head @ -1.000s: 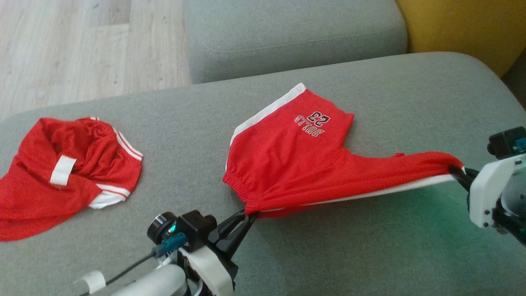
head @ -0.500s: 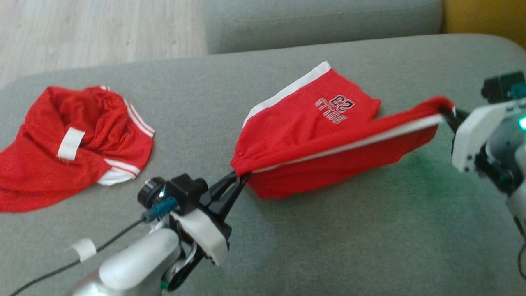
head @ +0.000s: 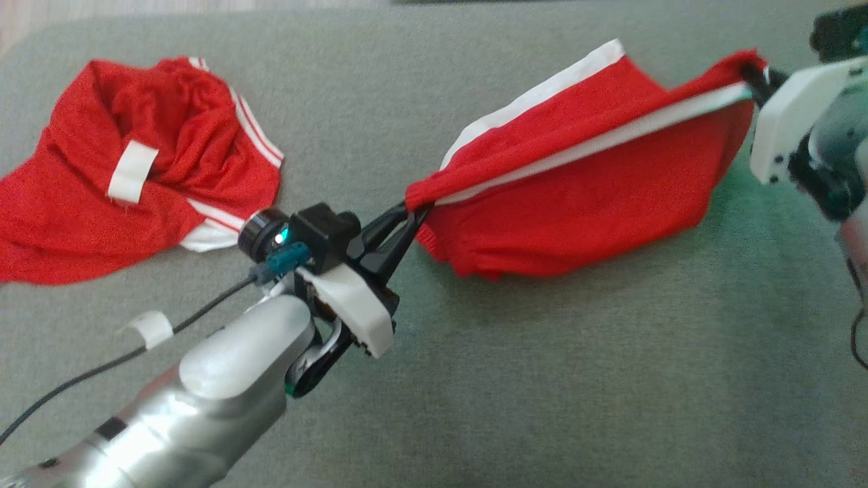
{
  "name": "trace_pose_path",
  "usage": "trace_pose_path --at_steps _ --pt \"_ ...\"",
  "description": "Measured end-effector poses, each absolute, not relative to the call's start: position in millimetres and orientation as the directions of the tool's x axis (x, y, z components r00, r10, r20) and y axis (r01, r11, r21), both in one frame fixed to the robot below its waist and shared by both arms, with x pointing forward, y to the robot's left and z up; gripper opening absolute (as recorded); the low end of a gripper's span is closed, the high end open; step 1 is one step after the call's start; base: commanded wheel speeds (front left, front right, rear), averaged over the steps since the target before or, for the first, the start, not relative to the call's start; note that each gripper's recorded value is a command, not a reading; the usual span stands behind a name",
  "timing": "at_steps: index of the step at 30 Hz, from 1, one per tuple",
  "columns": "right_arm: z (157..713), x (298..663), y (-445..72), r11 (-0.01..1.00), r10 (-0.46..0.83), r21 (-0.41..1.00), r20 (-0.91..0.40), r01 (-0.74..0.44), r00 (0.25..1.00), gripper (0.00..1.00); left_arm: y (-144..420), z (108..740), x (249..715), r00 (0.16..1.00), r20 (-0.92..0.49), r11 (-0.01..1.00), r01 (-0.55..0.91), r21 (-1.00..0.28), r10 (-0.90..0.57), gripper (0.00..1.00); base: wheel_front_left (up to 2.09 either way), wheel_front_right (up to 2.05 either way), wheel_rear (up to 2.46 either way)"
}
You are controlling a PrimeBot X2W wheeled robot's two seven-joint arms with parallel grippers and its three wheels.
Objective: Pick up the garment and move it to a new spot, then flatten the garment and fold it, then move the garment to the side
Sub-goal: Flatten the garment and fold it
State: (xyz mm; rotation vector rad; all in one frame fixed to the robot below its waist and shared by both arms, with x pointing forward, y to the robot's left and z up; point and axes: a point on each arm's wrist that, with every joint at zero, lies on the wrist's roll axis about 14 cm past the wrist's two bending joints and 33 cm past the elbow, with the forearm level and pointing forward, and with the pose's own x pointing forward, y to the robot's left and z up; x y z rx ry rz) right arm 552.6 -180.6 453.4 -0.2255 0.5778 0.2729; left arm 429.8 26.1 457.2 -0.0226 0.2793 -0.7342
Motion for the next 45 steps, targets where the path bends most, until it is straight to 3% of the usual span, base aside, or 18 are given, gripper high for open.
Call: trace_pose_path --at_steps 18,19,20,21,23,28,34,40,45 --pt "406.6 614.0 -127.1 0.926 0.251 -0.094 -0.57 -0.366 0.782 0.0 44.6 425.4 459.7 0.74 -0.295 0.794 0.589 -0.148 -0.604 0.0 0.0 0.0 0.0" --pt "402.2 614.4 -126.2 0.927 0.249 -0.09 -0.577 -0.364 0.778 0.4 44.9 423.7 460.0 0.738 -0.299 0.794 0.589 -0.152 -0.605 0.0 0.0 0.0 0.0" --pt "397.3 614.2 -125.6 0.926 0.246 -0.094 -0.586 -0.367 0.772 1.0 46.3 420.8 460.4 0.739 -0.306 0.797 0.585 -0.153 -0.601 0.0 0.0 0.0 0.0" --pt "390.5 611.8 -125.2 0.923 0.24 -0.099 -0.609 -0.373 0.756 1.0 47.7 417.3 460.7 0.739 -0.315 0.8 0.58 -0.154 -0.596 0.0 0.0 0.0 0.0" --pt "385.9 610.3 -122.5 0.922 0.246 -0.093 -0.607 -0.375 0.756 1.0 50.3 412.6 462.0 0.743 -0.323 0.807 0.57 -0.153 -0.586 1.0 0.0 0.0 0.0" --pt "411.4 617.5 -126.8 0.933 0.253 -0.097 -0.509 -0.347 0.823 1.0 50.2 419.0 467.6 0.762 -0.296 0.816 0.562 -0.138 -0.575 1.0 0.0 0.0 0.0" --pt "473.3 612.2 -135.5 0.937 0.271 -0.13 -0.312 -0.323 0.911 1.0 66.5 468.0 484.7 0.855 -0.158 0.869 0.485 -0.097 -0.495 1.0 0.0 0.0 0.0" --pt "522.6 585.6 -150.6 0.963 0.253 -0.062 -0.127 -0.262 0.959 1.0 80.0 509.9 469.7 0.915 -0.024 0.907 0.395 -0.145 -0.402 1.0 0.0 0.0 0.0" --pt "542.2 551.3 -162.8 0.974 0.227 0.014 -0.048 -0.226 0.973 1.0 86.6 531.5 445.8 0.934 0.052 0.924 0.357 -0.135 -0.353 1.0 0.0 0.0 0.0"
